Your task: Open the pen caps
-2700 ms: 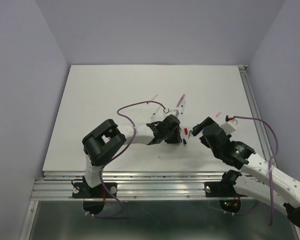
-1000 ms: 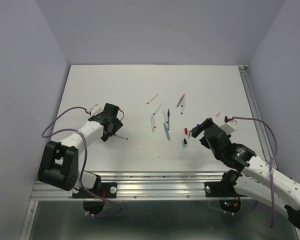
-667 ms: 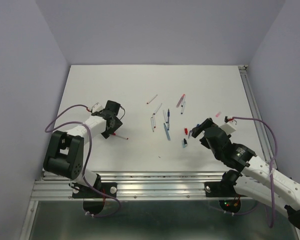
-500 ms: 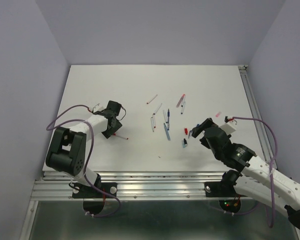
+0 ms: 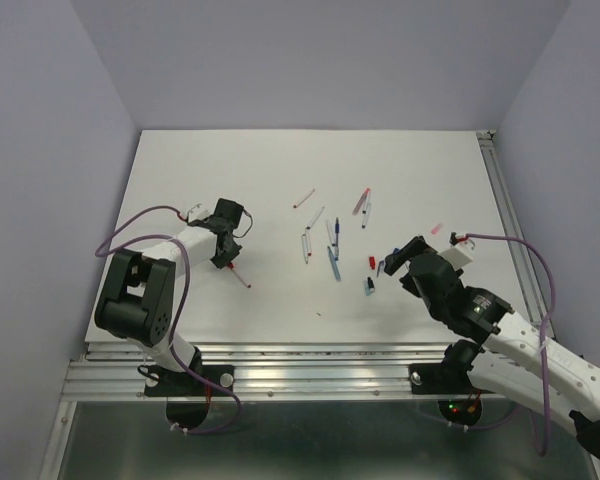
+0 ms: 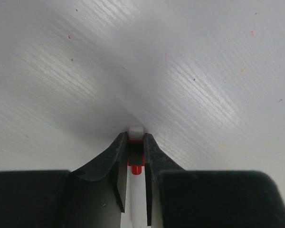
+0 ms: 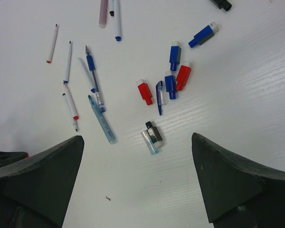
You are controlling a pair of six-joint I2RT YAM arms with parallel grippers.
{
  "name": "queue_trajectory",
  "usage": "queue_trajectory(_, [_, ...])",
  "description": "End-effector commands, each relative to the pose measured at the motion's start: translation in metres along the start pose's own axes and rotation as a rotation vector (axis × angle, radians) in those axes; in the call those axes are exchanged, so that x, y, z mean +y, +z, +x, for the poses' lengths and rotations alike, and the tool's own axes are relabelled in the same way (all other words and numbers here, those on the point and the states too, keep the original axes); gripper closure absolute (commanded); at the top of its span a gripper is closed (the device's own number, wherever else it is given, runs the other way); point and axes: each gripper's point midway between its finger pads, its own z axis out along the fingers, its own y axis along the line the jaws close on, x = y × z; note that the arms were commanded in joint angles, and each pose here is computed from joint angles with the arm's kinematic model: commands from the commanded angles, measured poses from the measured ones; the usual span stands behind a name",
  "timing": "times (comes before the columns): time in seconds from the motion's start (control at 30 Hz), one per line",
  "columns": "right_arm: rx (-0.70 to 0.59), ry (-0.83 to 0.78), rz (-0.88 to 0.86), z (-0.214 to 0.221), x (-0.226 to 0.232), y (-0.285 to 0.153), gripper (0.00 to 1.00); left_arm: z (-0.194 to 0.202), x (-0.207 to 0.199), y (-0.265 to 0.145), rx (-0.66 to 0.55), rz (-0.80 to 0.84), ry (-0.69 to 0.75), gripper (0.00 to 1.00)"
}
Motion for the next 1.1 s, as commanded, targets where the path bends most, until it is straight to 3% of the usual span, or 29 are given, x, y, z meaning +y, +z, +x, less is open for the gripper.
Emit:
queue_trajectory(0.0, [-0.042, 0.017, -0.017, -0.011, 0.002, -0.003, 0.00, 0.016, 0.000, 0.009, 0.058, 0.019, 0.015, 1.00])
queue_trajectory(0.17, [0.002, -0.023, -0.152, -0.005, 0.025, -0.008, 0.00, 0.020, -0.016, -0.007, 0.086, 0.151, 0.012, 1.00])
queue_trajectory(0.3, [0.185, -0.179, -0.499, 0.037, 0.084, -0.022, 0.00, 0.029, -0.047, -0.051, 0.106, 0.427, -0.018, 1.00])
queue_trajectory(0.4, [0.347, -0.238, -0.705, 0.069, 0.115, -0.041, 0.00, 0.033, -0.062, -0.083, 0.079, 0.546, -0.030, 1.00])
queue_trajectory(0.53, [0.471, -0.225, -0.875, 0.097, 0.149, -0.048, 0.00, 0.057, -0.076, -0.124, 0.082, 0.667, -0.004, 1.00])
queue_trajectory(0.83, [0.550, -0.237, -0.947, 0.126, 0.178, -0.054, 0.02, 0.082, -0.094, -0.167, 0.106, 0.786, -0.027, 1.00])
queue_trajectory(1.07, [0.582, -0.259, -0.921, 0.145, 0.184, -0.046, 0.10, 0.093, -0.104, -0.189, 0.120, 0.839, -0.041, 1.00])
